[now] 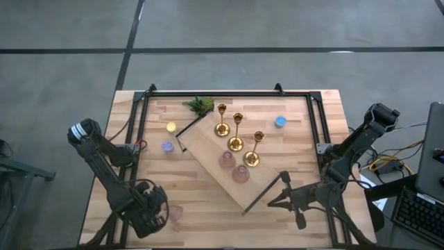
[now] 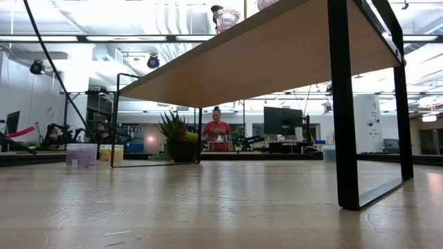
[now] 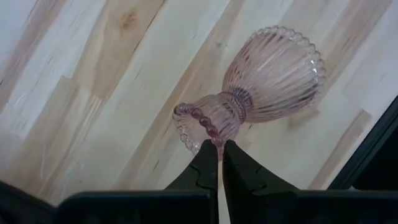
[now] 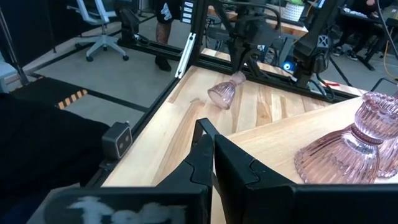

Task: Pick & Place candle stick holders
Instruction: Put the pink glass candle holder on the shelf aligned with the other pink glass candle holders

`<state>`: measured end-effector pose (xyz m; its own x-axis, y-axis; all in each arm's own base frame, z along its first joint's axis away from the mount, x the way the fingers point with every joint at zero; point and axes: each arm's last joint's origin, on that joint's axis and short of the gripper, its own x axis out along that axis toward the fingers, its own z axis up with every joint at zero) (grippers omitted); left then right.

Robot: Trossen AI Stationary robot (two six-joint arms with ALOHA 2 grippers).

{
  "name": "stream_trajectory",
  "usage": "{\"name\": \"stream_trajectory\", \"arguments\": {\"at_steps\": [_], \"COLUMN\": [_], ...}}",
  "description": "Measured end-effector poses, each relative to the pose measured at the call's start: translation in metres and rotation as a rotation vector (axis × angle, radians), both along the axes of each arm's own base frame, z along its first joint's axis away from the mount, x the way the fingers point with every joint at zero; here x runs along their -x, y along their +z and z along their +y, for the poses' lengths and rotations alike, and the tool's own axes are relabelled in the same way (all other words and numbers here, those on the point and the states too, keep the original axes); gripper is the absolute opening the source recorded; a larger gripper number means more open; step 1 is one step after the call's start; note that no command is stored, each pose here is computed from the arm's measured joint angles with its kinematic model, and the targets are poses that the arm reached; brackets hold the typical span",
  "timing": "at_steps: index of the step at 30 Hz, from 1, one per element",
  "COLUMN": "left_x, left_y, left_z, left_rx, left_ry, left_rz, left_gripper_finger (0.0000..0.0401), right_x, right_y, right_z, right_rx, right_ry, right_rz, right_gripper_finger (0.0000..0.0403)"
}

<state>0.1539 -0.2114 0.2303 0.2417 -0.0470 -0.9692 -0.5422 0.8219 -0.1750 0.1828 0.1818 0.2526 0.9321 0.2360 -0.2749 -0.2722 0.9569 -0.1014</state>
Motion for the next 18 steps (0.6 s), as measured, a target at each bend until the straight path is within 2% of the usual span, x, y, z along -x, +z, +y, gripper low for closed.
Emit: {"name": "stream_trajectory", "arguments": {"at_steps": [6, 18], "left_x": [-0.005, -0.017], "left_y": [-0.008, -0.029], "left_z": [-0.006, -0.016], "left_rx": [-0.017, -0.137], "left_ry": [-0.002, 0.015], "left_rz": [-0.012, -0.140], "left_gripper_finger": [0.0006, 0.0002], "right_x": [0.000, 0.000], "right_y": [-0.001, -0.002], "right_z": [0.000, 0.000], "right_rx": [0.003, -0.004], "right_ry": [-0.001, -0.004], "right_rz": [0.003, 0.011], "right_gripper_finger": [0.0008, 0.0008]}}
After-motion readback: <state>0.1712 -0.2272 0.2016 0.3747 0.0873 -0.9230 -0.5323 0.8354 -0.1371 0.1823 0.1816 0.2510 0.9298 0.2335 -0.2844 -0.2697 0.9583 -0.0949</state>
